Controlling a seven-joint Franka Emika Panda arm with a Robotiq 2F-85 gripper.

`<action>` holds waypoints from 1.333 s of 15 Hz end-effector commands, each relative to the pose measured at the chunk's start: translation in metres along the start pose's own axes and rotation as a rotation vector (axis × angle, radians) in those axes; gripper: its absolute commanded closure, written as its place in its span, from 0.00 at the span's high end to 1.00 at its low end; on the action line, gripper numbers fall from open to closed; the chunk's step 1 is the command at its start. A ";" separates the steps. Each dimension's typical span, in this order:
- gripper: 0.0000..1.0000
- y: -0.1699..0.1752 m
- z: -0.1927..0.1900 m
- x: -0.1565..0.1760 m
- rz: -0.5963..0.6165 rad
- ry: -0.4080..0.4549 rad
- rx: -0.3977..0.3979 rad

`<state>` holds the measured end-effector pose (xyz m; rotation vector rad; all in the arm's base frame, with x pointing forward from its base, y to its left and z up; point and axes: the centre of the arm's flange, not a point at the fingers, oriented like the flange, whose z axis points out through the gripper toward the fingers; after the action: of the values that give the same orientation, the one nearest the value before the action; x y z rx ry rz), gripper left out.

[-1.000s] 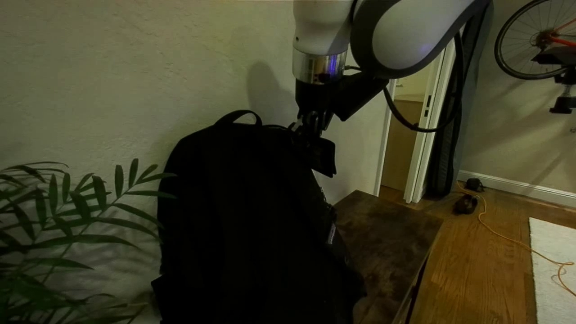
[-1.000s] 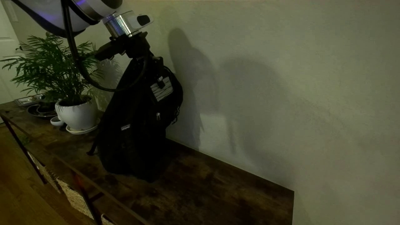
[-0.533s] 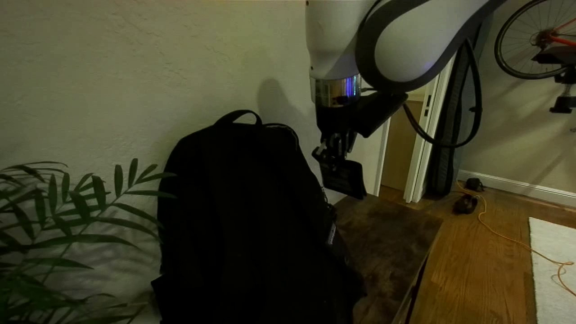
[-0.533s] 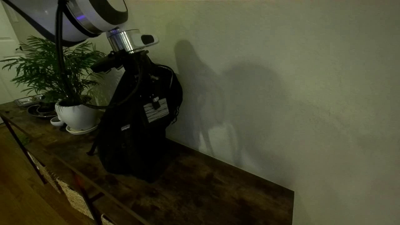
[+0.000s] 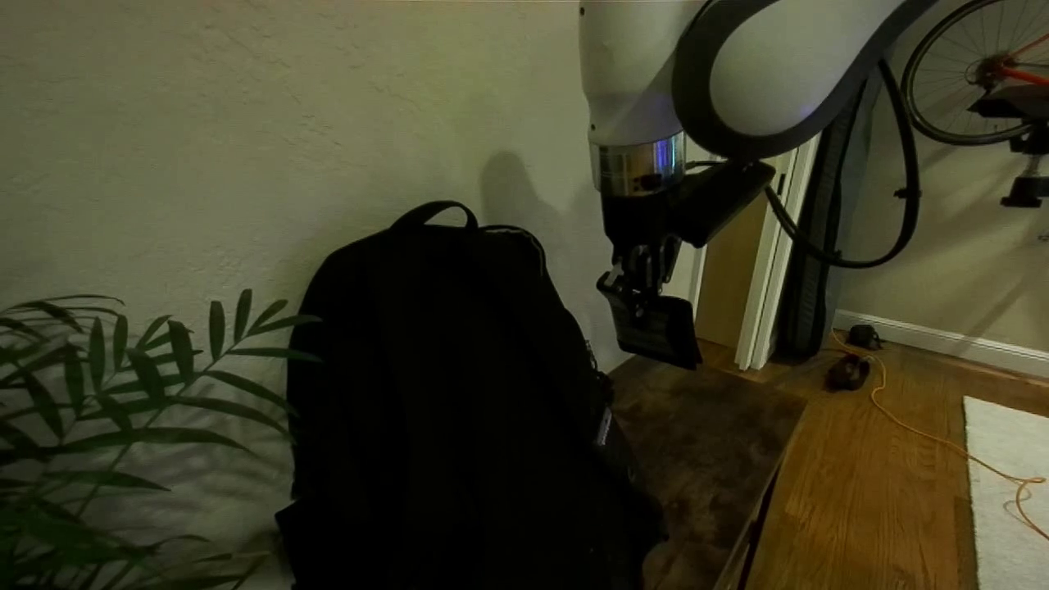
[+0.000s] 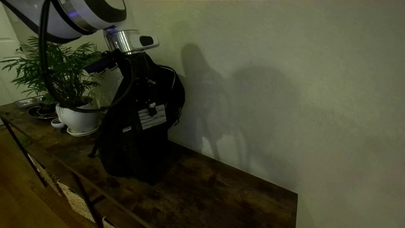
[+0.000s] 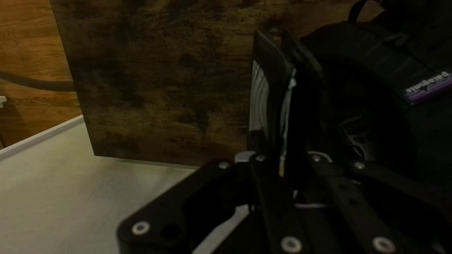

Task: Pick up the wallet and place it in the backpack

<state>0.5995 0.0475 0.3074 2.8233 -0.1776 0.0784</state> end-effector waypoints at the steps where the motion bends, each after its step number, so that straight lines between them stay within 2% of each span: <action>1: 0.07 0.007 -0.037 -0.026 -0.005 -0.006 0.009; 8: 0.07 0.005 -0.086 -0.024 -0.020 0.077 0.025; 20: 0.06 -0.005 -0.112 0.020 -0.037 0.211 0.075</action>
<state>0.6047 0.0830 0.4120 2.8543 -0.1255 0.3240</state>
